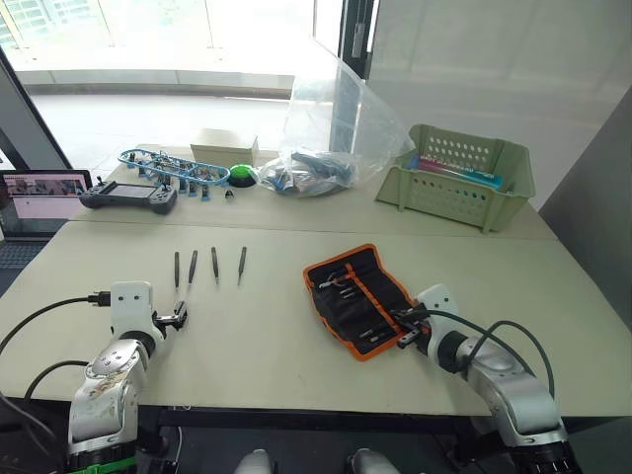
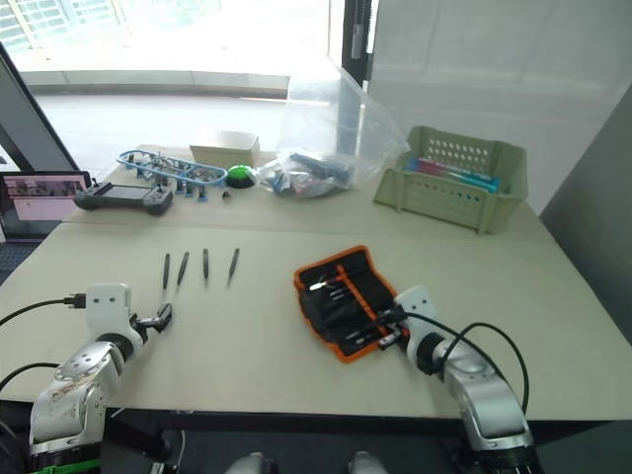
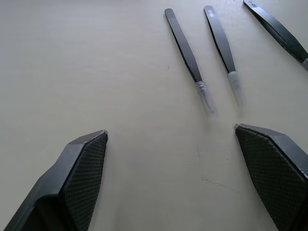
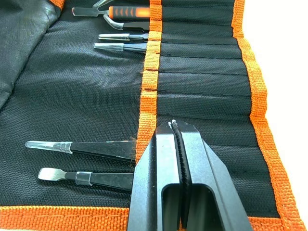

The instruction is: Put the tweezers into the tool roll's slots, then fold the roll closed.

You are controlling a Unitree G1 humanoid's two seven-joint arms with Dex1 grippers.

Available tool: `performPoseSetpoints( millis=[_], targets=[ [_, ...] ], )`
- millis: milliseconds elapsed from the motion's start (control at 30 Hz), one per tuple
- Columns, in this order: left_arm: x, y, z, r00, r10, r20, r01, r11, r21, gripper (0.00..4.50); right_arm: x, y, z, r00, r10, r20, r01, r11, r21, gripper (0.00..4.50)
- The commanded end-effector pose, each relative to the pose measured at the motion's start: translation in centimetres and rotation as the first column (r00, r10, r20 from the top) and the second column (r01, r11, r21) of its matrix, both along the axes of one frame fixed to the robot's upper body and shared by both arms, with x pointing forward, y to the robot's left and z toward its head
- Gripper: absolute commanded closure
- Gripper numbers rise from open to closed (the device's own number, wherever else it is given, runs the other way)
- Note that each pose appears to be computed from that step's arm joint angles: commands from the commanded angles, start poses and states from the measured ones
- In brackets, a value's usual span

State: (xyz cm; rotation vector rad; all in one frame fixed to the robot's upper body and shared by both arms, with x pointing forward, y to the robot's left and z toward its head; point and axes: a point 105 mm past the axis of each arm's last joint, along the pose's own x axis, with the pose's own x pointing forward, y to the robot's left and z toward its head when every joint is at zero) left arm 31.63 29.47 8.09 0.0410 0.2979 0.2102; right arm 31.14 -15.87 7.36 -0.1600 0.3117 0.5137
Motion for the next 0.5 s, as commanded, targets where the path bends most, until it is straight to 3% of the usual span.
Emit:
performPoseSetpoints(
  millis=[33,500],
  targets=[
    [0.9,0.3,-1.4,0.999,0.027,-0.045,-0.026,1.000,0.005,0.03,0.0,-0.8,0.0,1.000,-0.026,-0.011,0.026,1.000,-0.015,4.50],
    [4.0,-0.1,-2.9,0.996,0.034,-0.081,-0.035,0.999,-0.007,0.03,0.1,-1.2,0.3,0.999,-0.038,-0.006,0.038,0.999,-0.020,4.50]
  ],
)
